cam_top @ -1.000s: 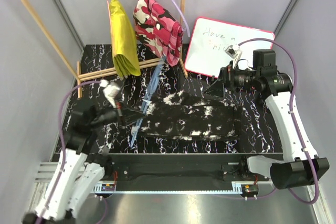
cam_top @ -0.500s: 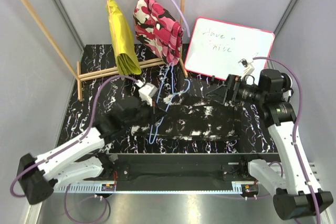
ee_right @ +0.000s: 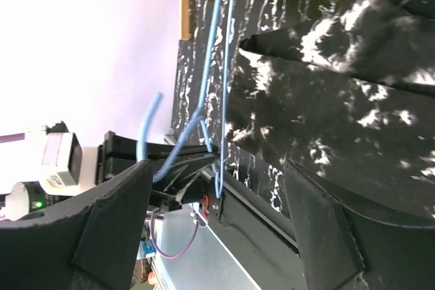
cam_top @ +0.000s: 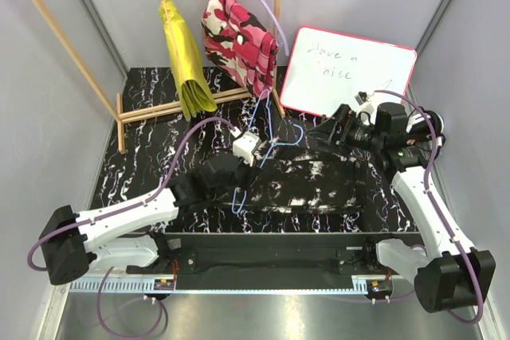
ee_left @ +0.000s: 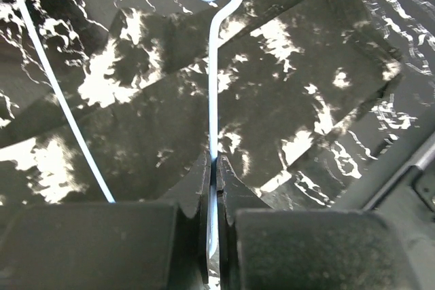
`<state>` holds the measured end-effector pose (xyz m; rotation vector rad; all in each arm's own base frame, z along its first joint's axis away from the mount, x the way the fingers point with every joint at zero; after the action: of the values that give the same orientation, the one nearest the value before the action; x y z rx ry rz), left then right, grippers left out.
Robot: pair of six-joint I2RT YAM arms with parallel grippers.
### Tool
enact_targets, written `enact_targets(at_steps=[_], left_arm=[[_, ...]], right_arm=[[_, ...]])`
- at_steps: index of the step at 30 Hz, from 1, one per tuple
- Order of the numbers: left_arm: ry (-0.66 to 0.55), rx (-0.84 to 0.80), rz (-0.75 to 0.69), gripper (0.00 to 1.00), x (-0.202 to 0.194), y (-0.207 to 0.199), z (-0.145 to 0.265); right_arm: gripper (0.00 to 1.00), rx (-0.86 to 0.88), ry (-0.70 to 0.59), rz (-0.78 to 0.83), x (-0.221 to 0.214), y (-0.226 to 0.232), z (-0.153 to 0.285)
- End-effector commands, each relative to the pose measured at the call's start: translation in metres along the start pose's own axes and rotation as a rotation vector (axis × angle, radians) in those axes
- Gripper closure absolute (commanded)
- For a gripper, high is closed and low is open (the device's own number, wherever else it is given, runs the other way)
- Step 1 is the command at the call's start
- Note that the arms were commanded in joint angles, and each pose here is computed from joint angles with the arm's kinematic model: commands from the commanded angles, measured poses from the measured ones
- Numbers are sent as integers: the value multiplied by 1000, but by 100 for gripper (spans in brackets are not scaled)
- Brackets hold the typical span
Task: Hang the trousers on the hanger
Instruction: Pass the hanger from the left arm to the right
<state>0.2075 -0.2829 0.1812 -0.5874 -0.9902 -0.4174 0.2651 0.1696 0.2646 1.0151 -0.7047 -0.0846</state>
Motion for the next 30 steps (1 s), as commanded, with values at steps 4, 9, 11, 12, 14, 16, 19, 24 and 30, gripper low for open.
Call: enact_targets(at_steps=[4,9,11,12,14,16,19,24,30], left_arm=[[-128,-4,-53,100,29,-8,-8],[-120,-10,-59,100,25,-9,-11],[-121,-16,-55,100,24,-9,-12],[-126,-23,-55,100,25,-10,-11],[-121,-30,-60,100,21,-11,-12],[-112,-32,-63,100,17,-11,-13],[-104,-35,-64,100,14,-12,-13],[-99,-43,-65,100,13,-14,-14],[-74,-30,-47,69,16,-13,-6]], right_arm=[[18,165,-42,76,8,37,-7],[20,181,-10,87,-5,39,-12],[21,188,-11,93,-4,40,-14],[22,186,-11,92,-4,40,-16],[24,189,-7,94,-4,42,-18],[30,197,8,104,-8,43,-23],[38,202,40,109,-16,41,-32],[61,184,72,88,-26,33,-41],[100,166,85,98,-31,28,-41]])
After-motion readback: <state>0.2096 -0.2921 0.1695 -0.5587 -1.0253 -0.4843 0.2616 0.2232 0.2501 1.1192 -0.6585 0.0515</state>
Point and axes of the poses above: each gripper's point midway between its finger pads, its own z axis back along the fingers, its own y axis along the line the jaws close on, x = y × z, the point moved 1 cm from there along z, back along the fingers, and after that the axes turned 5 degrees about z, right-handed, at the moved point
